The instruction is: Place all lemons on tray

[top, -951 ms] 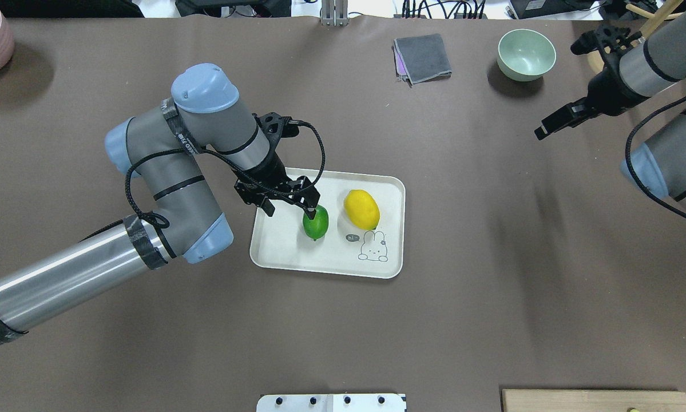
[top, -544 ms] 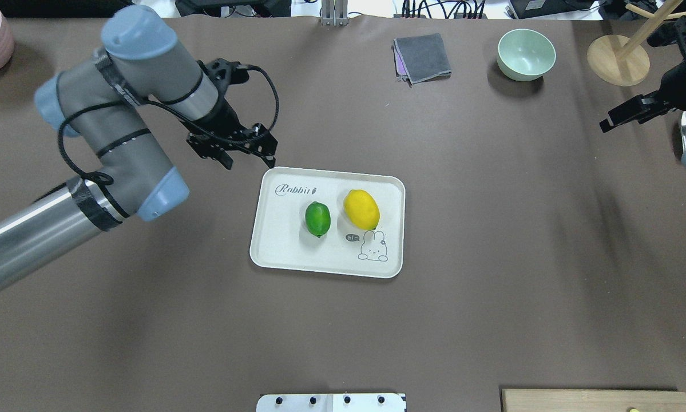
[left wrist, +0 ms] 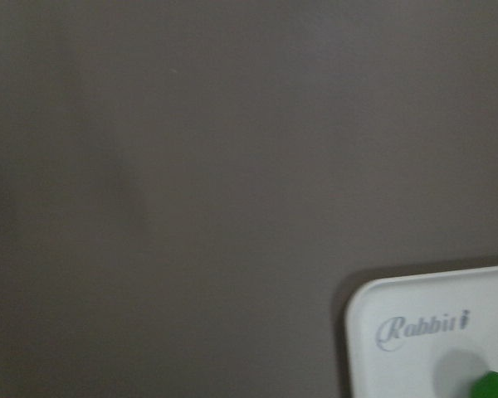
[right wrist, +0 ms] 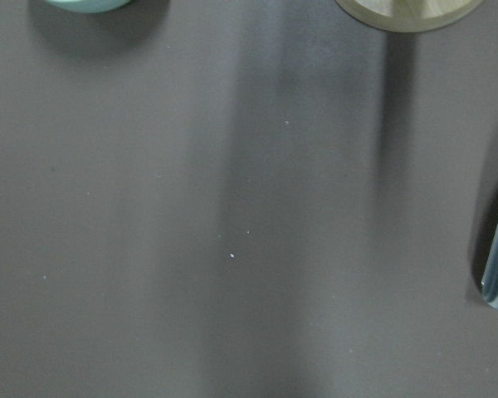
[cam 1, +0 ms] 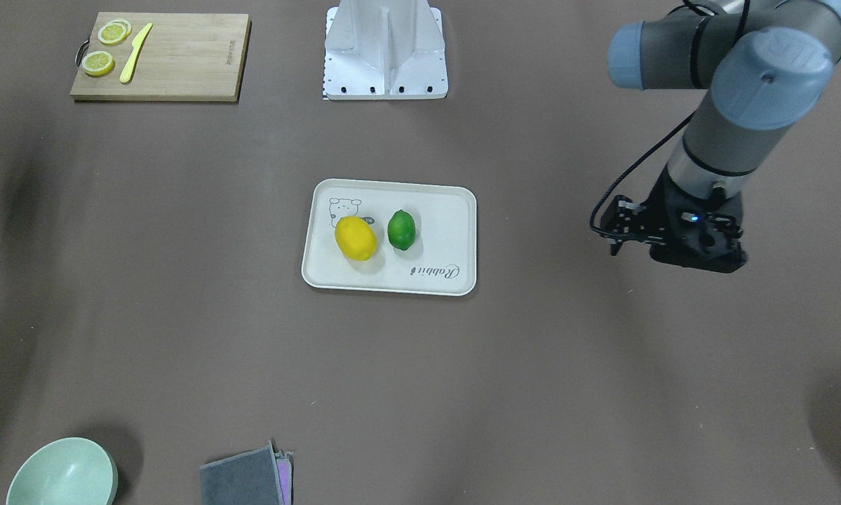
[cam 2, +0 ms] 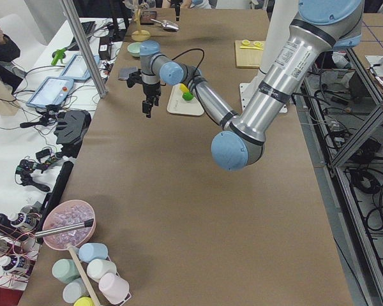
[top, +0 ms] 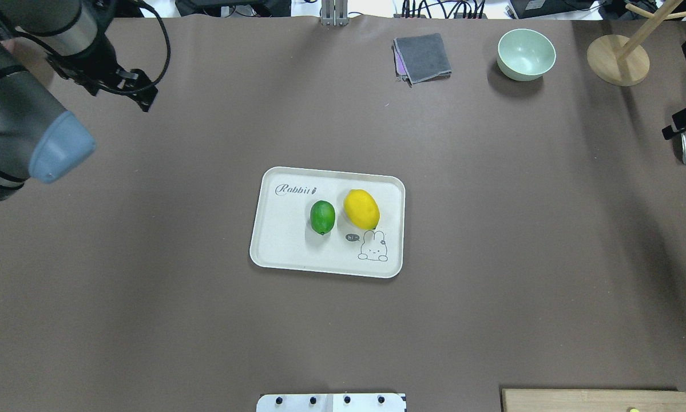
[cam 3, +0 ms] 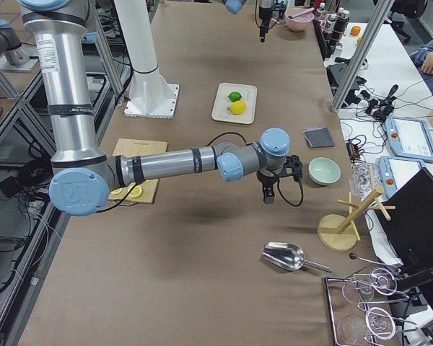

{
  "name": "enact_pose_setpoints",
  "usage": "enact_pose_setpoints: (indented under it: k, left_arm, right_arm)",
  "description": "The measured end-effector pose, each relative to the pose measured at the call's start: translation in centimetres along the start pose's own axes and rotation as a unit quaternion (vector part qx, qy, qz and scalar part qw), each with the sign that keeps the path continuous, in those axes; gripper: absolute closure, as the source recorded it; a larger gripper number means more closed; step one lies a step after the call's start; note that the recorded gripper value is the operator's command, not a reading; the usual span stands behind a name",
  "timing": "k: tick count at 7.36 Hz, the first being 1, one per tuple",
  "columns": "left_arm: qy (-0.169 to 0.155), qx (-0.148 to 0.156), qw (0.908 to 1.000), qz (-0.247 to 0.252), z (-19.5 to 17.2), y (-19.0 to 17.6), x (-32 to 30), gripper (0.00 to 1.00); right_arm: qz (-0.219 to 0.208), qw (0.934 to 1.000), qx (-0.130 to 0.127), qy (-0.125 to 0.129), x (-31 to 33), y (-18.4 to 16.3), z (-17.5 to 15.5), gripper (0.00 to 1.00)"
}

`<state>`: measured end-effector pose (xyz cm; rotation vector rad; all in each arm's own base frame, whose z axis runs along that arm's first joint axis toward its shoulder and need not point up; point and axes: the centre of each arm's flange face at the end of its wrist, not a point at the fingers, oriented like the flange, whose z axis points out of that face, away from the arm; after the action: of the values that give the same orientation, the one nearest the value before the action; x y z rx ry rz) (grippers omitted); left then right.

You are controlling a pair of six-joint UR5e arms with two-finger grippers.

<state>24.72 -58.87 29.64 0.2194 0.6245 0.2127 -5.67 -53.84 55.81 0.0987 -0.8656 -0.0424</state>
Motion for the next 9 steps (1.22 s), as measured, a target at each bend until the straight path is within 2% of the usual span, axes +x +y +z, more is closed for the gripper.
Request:
enact_pose_setpoints:
  k: [1, 2, 3, 4, 6, 9]
  left_arm:
    - [-0.033, -0.002, 0.9994, -0.014, -0.5, 1.3, -5.0, 0.02]
    - [-0.05, -0.008, 0.9979, -0.04, -0.6, 3.1, -9.9, 0.02]
    - [-0.051, -0.02, 0.9956, -0.075, -0.3, 5.3, -14.6, 0.02]
    - [-0.04, -0.034, 0.9926, -0.11, 0.4, 7.8, -18.9, 0.02]
    - [-0.014, -0.033, 0.987, -0.157, 2.9, 13.2, -26.3, 0.02]
    - [0.047, -0.044, 0.9807, -0.185, 7.1, 20.0, -34.8, 0.02]
  right_arm:
    - [0.005, 0.9999, -0.001, 0.014, 1.5, 0.9, -1.0, 0.01]
    - [0.005, 0.9994, -0.008, 0.035, 3.2, 1.6, -2.2, 0.0]
    - [0.009, 0.9985, -0.019, 0.051, 4.6, 2.0, -3.3, 0.01]
    - [0.018, 0.9977, -0.029, 0.059, 5.4, 2.2, -4.0, 0.01]
    - [0.033, 0.9967, -0.042, 0.062, 6.2, 2.6, -4.3, 0.0]
    - [0.048, 0.9959, -0.05, 0.057, 6.9, 3.1, -4.2, 0.0]
